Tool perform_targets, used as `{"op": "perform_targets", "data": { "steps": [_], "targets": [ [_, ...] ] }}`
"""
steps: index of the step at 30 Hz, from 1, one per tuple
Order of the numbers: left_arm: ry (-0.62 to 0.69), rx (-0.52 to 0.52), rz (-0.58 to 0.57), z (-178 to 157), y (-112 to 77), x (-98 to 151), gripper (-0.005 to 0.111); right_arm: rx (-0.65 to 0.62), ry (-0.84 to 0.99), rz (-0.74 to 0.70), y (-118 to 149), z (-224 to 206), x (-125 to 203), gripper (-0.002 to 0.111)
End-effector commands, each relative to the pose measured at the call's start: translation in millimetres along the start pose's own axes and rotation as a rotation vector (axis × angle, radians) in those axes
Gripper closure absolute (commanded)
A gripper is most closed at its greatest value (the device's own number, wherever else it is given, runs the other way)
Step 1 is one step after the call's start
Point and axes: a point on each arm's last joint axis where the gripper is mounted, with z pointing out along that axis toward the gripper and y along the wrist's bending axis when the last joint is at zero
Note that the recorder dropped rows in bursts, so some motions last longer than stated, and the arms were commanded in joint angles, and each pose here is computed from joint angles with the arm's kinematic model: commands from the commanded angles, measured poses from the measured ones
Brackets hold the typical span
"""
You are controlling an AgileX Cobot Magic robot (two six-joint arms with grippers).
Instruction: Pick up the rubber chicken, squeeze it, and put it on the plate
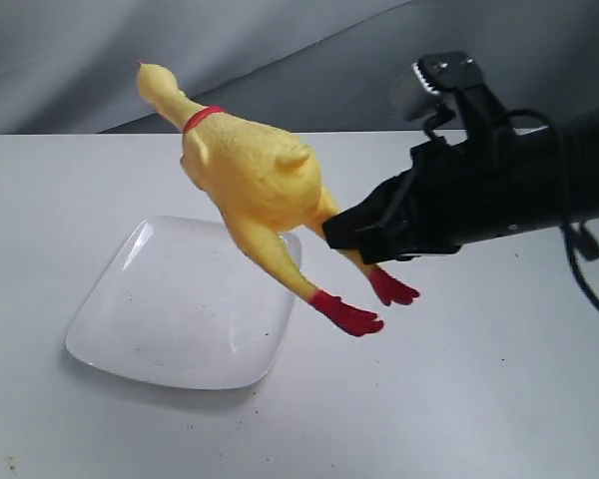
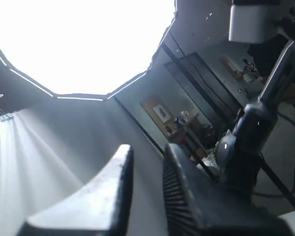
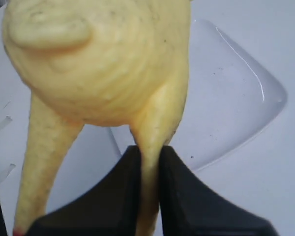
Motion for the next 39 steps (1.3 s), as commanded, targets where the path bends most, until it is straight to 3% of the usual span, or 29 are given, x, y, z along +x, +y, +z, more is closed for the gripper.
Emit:
{"op": "perform_targets", "data": {
  "steps": [1,5,18,20,25,27,33,39],
  "targets": [
    [-0.011,-0.011,0.0,-6,-0.3,-5,0.106,-0.081,-0.092,0.018,-16,33,-1,0.108],
    [0.011,0.006,-0.046,-5,-1.8,-3,0.106,-0.162,-0.086,0.034,-29,63,13,0.108],
    [0.019,0.011,-0.037,-5,-2.2,-2,0.106,-0.189,0.093,0.12,-62,119,69,0.108],
    [0.019,0.011,-0.037,-5,-2.2,-2,0.106,-0.193,0.112,0.105,-63,119,72,0.101],
    [0.019,0.011,-0.037,-5,-2.2,-2,0.106,-0.189,0.113,0.107,-63,119,72,0.065],
    [0.019,0.01,-0.051,-5,-2.2,-2,0.106,-0.189,0.113,0.109,-63,119,72,0.056],
    [0.019,0.01,-0.059,-5,-2.2,-2,0.106,-0.185,0.141,0.14,-62,111,69,0.054],
    [0.019,0.01,-0.059,-5,-2.2,-2,0.106,-0.101,0.159,0.106,-56,57,41,0.06]
  ]
}}
